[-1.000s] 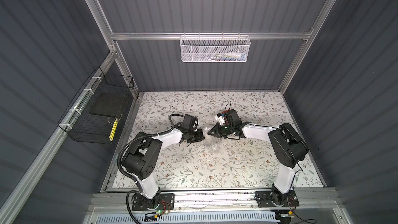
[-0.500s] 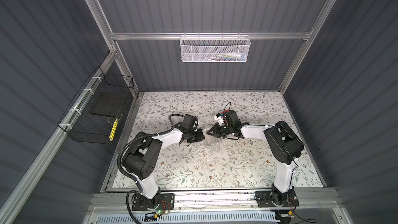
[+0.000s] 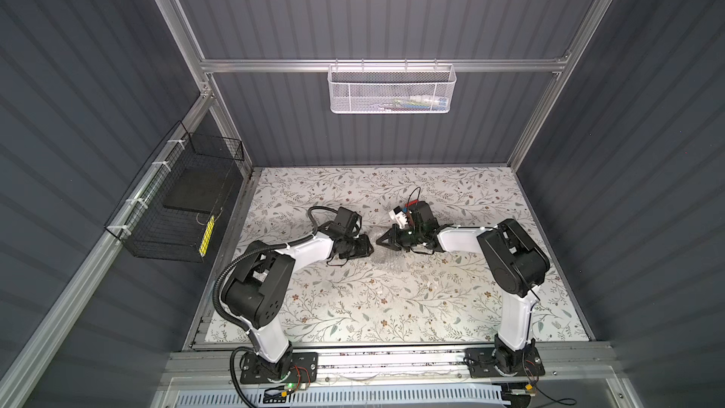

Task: Wrap bowls in bubble wrap
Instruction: Stick the tape on the bubble wrap.

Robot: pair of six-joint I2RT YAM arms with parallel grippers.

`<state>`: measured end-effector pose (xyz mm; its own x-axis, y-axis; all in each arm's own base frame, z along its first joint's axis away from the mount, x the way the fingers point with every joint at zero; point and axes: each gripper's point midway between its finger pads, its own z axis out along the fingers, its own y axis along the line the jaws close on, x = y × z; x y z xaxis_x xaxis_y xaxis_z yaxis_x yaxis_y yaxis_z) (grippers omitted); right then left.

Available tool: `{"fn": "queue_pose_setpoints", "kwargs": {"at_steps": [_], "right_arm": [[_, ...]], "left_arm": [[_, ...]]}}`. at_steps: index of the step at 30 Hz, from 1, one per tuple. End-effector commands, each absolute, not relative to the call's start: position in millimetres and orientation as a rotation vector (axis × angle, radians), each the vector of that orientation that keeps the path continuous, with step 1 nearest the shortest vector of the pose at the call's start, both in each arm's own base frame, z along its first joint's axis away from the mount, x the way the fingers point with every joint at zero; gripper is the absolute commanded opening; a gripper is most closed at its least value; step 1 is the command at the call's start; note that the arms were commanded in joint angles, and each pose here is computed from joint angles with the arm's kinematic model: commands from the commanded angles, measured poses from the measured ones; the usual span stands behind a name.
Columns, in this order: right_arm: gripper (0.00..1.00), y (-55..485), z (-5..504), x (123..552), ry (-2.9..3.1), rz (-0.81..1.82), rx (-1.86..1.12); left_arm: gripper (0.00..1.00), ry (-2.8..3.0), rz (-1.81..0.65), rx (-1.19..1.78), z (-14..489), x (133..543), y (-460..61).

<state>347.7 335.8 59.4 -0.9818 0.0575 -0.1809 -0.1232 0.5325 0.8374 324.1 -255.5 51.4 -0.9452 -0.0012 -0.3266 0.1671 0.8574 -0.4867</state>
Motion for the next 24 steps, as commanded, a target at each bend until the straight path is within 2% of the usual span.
{"fn": "queue_pose_setpoints", "kwargs": {"at_steps": [1, 6, 24], "right_arm": [[0.00, 325, 23, 337, 2.701, 1.363, 0.025], [0.00, 324, 22, 337, 2.705, 1.357, 0.022], [0.00, 322, 16, 334, 2.715, 1.343, 0.028]], "left_arm": [[0.48, 2.683, -0.693, 0.144, 69, 329, -250], [0.54, 2.654, -0.669, 0.137, 76, 335, -248], [0.62, 2.470, -0.718, 0.169, 117, 345, -251]]}}
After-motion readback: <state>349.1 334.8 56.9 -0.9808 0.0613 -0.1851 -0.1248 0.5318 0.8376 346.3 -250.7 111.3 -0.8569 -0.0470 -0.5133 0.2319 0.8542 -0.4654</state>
